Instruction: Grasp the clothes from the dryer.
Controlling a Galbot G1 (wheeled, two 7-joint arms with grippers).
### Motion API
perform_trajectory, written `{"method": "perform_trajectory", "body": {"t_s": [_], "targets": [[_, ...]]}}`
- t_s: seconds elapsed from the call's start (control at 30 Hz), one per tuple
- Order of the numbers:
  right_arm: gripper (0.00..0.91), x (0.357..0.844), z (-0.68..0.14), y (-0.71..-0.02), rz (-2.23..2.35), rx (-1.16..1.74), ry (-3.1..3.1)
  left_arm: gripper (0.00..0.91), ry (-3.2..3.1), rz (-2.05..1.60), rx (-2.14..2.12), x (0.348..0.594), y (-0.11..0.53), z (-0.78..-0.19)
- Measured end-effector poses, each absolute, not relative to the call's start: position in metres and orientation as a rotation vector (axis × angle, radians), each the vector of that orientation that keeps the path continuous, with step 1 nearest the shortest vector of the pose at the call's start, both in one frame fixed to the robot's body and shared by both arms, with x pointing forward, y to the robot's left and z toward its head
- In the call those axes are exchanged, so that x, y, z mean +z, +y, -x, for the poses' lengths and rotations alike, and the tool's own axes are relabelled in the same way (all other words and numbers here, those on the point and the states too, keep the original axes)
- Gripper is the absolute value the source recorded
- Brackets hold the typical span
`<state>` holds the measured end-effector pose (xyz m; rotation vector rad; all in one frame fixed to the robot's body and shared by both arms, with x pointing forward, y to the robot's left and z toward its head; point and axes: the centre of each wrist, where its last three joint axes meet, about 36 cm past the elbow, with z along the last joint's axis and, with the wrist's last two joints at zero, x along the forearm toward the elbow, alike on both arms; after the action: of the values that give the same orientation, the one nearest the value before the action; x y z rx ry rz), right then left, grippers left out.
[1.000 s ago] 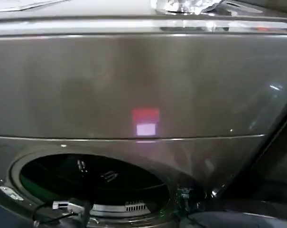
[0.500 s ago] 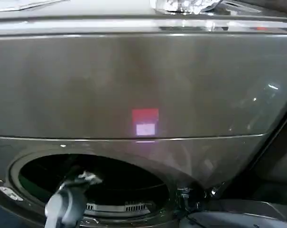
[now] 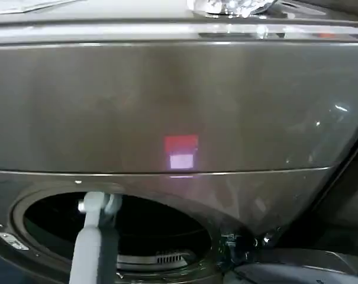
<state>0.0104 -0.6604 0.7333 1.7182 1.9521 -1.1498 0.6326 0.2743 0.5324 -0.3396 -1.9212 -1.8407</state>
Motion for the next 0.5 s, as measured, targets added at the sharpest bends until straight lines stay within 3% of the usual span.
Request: {"method": "perform_trajectory", "body": {"t_s": [0.23,0.5], "targets": [[0.907,0.735,-0.010,-0.659,-1.715,-1.163,1.955,0.907,-1.925,0.408,-1.786,0.547,0.276,-0.679],[0.907,0.735,-0.010,-0.658,-1.708,-1.169,1.962,0.907,-1.958,0.519,-1.751,0.548,0.263,-0.716]]}}
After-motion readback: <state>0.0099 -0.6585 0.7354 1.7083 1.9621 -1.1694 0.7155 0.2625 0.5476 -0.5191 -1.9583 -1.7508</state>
